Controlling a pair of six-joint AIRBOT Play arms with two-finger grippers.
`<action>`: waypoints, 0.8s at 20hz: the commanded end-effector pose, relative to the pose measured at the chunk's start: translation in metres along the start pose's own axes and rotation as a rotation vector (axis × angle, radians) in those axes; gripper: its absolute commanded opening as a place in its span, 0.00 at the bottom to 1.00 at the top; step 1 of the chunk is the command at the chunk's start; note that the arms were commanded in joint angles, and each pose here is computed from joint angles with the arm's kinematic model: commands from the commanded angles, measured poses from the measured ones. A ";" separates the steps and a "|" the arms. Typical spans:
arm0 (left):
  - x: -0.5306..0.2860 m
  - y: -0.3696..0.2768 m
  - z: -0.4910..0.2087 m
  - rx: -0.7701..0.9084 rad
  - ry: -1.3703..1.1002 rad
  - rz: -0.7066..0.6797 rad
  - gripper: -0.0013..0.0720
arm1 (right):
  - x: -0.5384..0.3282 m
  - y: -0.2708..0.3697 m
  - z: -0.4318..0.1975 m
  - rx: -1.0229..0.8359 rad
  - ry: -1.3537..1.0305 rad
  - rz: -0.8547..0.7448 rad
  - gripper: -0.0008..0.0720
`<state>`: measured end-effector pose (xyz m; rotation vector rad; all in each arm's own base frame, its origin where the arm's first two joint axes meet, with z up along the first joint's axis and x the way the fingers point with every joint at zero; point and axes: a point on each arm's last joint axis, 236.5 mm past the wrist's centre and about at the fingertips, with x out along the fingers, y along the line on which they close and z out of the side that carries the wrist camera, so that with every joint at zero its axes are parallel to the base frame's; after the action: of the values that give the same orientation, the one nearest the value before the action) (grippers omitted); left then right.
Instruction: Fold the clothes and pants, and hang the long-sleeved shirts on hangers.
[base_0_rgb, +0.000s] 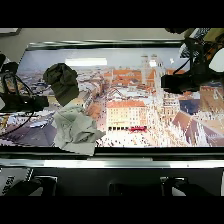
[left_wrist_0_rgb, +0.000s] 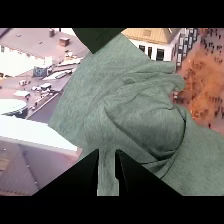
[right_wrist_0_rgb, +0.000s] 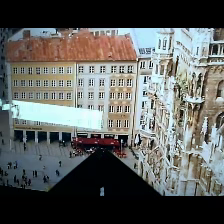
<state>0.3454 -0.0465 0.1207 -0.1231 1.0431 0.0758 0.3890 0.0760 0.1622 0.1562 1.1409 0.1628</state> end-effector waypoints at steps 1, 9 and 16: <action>0.000 0.000 0.001 0.001 -0.002 -0.001 0.20 | -0.001 0.000 0.000 0.001 -0.002 0.001 0.06; 0.004 -0.001 -0.007 -0.001 0.039 0.000 1.00 | -0.001 0.000 -0.003 0.009 0.012 0.000 0.06; 0.096 -0.047 -0.065 0.099 0.341 -0.052 1.00 | -0.001 0.004 -0.011 0.010 0.047 0.015 0.14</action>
<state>0.3429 -0.0798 0.0489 -0.1071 1.2868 0.0122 0.3820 0.0773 0.1594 0.1628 1.1731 0.1657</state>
